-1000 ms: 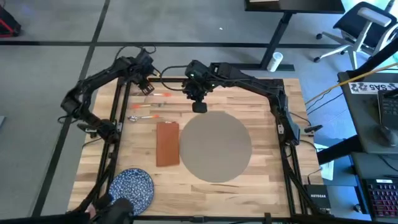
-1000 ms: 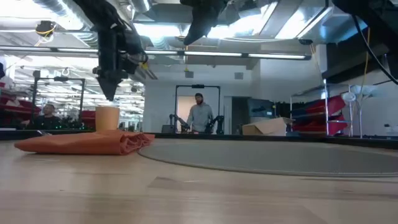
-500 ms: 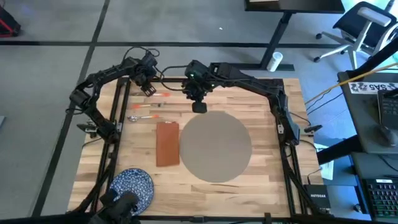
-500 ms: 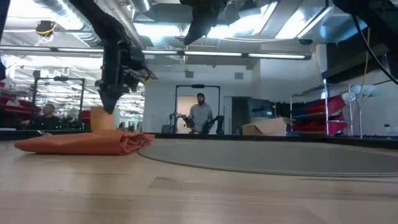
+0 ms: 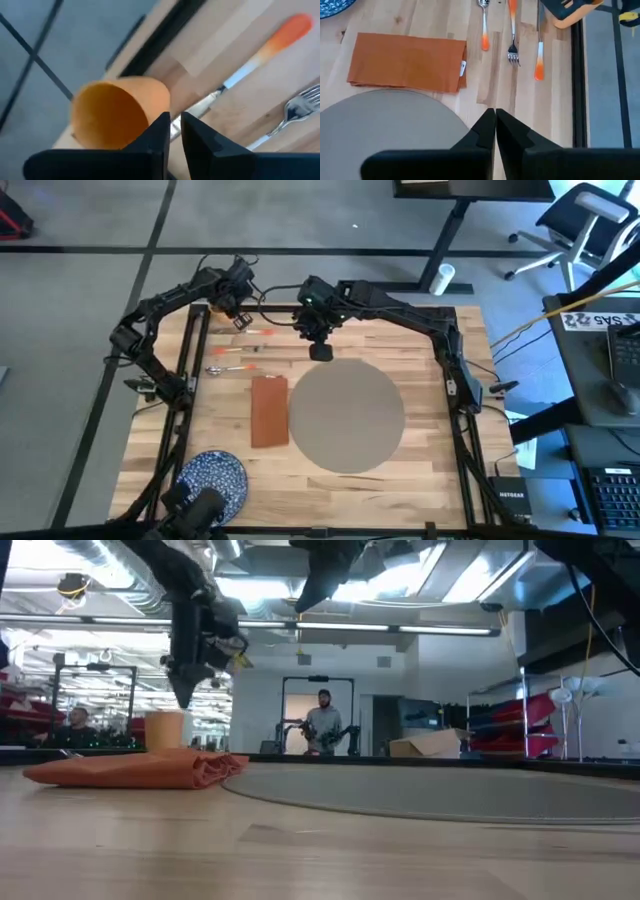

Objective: Set table place
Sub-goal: Move the yellow cup to the top right of the table

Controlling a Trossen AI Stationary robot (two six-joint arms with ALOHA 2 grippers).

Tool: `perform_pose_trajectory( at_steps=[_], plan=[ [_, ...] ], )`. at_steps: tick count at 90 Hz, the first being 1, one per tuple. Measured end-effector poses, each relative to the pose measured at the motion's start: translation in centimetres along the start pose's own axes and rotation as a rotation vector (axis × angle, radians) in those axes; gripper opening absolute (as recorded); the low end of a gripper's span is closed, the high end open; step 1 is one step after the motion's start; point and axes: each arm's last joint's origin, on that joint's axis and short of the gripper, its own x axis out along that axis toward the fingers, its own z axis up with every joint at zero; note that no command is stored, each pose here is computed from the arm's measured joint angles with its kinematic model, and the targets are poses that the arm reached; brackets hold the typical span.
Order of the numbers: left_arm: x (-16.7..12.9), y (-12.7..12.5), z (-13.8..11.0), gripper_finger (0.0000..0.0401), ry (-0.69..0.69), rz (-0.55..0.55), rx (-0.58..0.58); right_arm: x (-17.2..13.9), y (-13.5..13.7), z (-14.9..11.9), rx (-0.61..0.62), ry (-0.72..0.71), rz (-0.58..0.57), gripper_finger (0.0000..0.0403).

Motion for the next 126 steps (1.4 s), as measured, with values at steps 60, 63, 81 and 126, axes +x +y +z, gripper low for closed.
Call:
perform_pose_trajectory(
  at_steps=[60,63,81,126],
  plan=[
    [-0.3,2.3,-0.8,0.0143,0.059,0.025,-0.062,-0.1,-0.4,-0.2,0.007,-0.002,0.020,0.0000],
    [-0.2,2.4,-0.8,0.0144,0.062,0.025,-0.067,-0.1,-0.4,-0.2,0.007,-0.002,0.020,0.0000],
    [0.6,2.1,-1.3,0.0145,0.088,0.018,-0.066,-0.1,-0.4,-0.2,0.008,-0.003,0.020,0.0000],
    [4.0,0.3,-2.7,0.0145,0.105,-0.002,-0.025,-0.1,-0.4,-0.2,0.006,-0.011,0.016,0.0000]
  ],
)
